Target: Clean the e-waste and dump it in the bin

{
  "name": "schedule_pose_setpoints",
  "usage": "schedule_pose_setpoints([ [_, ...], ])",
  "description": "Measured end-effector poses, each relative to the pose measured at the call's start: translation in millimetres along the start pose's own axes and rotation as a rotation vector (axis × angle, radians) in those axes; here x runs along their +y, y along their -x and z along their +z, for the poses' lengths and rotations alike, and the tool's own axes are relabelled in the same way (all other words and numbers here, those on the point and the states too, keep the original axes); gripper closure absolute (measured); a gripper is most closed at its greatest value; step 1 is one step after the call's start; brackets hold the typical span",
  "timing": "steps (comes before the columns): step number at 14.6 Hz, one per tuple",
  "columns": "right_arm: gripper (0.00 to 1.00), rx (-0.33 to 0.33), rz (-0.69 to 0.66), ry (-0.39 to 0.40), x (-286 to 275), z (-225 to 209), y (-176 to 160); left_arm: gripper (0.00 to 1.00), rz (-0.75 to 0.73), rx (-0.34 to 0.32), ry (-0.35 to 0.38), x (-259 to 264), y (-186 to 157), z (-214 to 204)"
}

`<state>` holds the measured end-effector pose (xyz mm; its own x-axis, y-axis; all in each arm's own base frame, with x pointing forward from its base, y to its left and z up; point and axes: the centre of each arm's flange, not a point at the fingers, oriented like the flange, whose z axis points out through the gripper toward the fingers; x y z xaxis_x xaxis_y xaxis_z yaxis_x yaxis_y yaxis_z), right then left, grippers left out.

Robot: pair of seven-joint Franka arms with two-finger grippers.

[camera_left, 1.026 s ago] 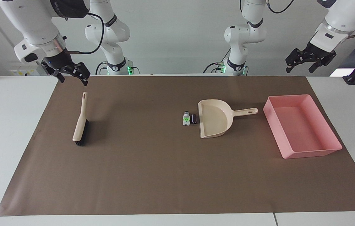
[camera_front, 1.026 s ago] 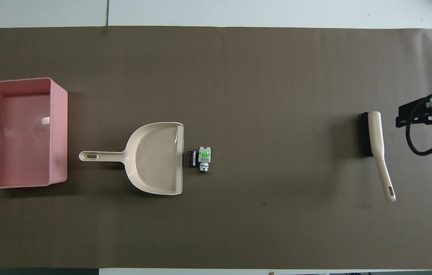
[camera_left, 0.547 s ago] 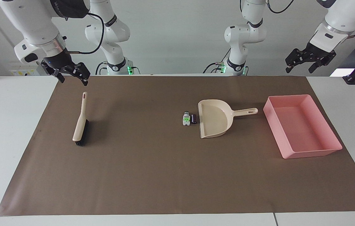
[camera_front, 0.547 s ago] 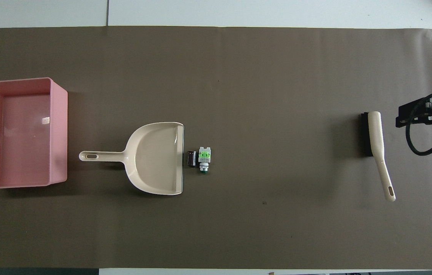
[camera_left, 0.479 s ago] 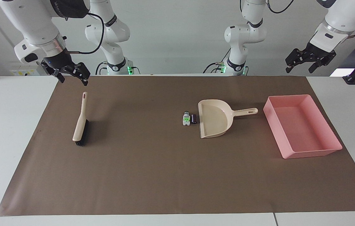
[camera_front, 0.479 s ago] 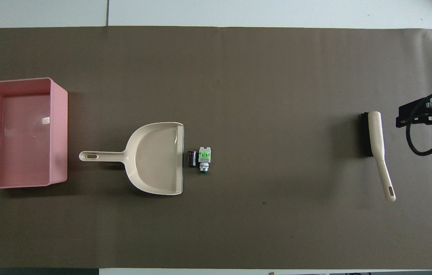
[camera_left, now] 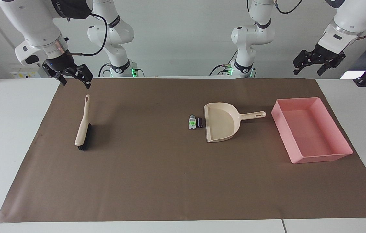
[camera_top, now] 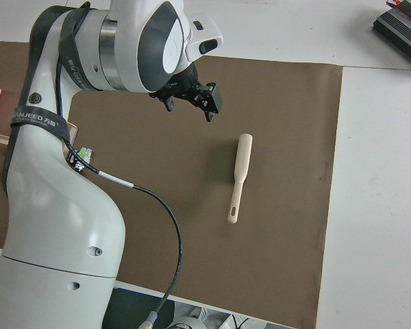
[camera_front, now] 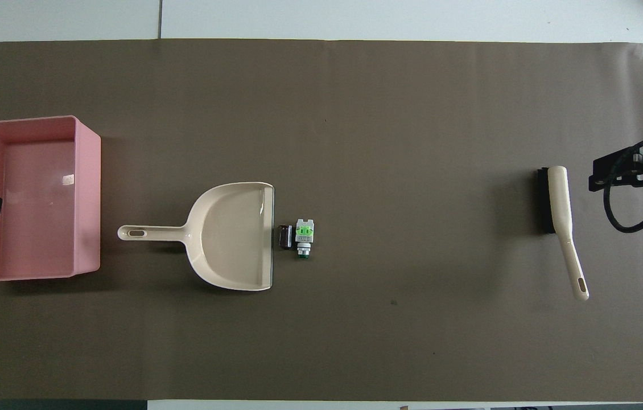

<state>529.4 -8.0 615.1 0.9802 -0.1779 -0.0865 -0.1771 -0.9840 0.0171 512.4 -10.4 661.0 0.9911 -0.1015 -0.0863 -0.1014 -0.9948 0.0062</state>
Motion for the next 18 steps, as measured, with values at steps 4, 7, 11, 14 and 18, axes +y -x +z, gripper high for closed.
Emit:
schedule_pose_setpoints([
  [4,0.0,0.058,-0.004,-0.013,-1.0,27.8,0.0,0.0,0.032,0.046,-0.004,2.0,-5.5,-3.1],
  [7,0.0,0.052,-0.024,-0.015,4.0,84.0,10.2,0.01,0.2,0.075,0.01,10.4,-9.6,-3.4],
  [11,0.0,0.001,-0.01,-0.016,38.7,154.5,20.6,0.0,0.534,0.091,-0.004,38.7,-15.0,2.4],
  [14,0.0,0.037,-0.025,-0.023,73.2,204.1,23.6,0.0,0.773,0.101,0.002,50.7,-19.5,13.5],
  [18,0.0,0.067,-0.055,-0.022,92.3,255.1,30.9,0.0,1.009,0.104,0.01,61.1,-24.8,33.4],
])
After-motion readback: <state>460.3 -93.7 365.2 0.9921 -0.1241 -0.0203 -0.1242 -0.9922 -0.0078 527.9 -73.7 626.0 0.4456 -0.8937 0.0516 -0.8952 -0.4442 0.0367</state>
